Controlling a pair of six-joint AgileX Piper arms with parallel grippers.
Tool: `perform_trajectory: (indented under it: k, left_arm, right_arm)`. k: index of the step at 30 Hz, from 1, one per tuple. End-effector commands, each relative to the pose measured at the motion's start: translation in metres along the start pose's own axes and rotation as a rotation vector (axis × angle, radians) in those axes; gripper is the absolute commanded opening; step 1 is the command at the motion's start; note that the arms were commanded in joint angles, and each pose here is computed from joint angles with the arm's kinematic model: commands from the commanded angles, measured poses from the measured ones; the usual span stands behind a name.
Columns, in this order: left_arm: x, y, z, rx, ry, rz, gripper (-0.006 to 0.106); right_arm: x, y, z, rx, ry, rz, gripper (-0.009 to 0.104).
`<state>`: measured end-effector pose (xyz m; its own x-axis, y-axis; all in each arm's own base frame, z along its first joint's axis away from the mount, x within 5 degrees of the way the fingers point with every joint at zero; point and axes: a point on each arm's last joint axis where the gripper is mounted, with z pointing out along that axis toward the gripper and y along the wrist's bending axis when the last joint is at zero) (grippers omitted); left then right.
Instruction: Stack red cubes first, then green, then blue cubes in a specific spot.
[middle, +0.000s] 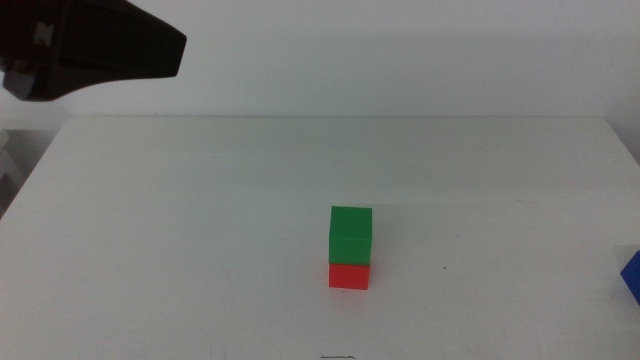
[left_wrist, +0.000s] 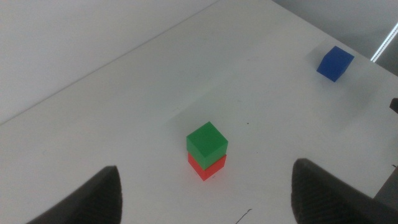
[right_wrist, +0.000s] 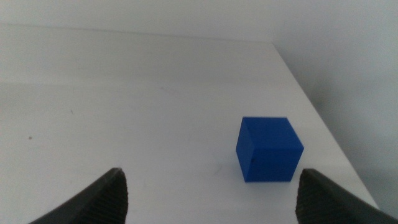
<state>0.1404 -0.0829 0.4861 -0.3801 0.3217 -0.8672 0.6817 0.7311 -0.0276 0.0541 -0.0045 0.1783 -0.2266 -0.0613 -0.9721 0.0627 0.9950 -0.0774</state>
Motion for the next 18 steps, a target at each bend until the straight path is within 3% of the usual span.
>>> perform_trajectory:
  k: [1,10,18]
  left_arm:
    - [-0.011,-0.003,-0.009,0.002,-0.104,-0.008,0.093]
    - [-0.011,-0.003,-0.009,0.000,-0.103,-0.007,0.093]
    - [-0.011,-0.003,-0.009,0.000,-0.103,-0.007,0.093]
  right_arm:
    - [-0.020,-0.002,-0.005,0.014,-0.080,-0.007,0.083]
    - [-0.094,-0.009,-0.013,0.013,0.070,-0.027,0.083]
    - [-0.171,-0.016,0.003,0.001,0.293,-0.022,0.083]
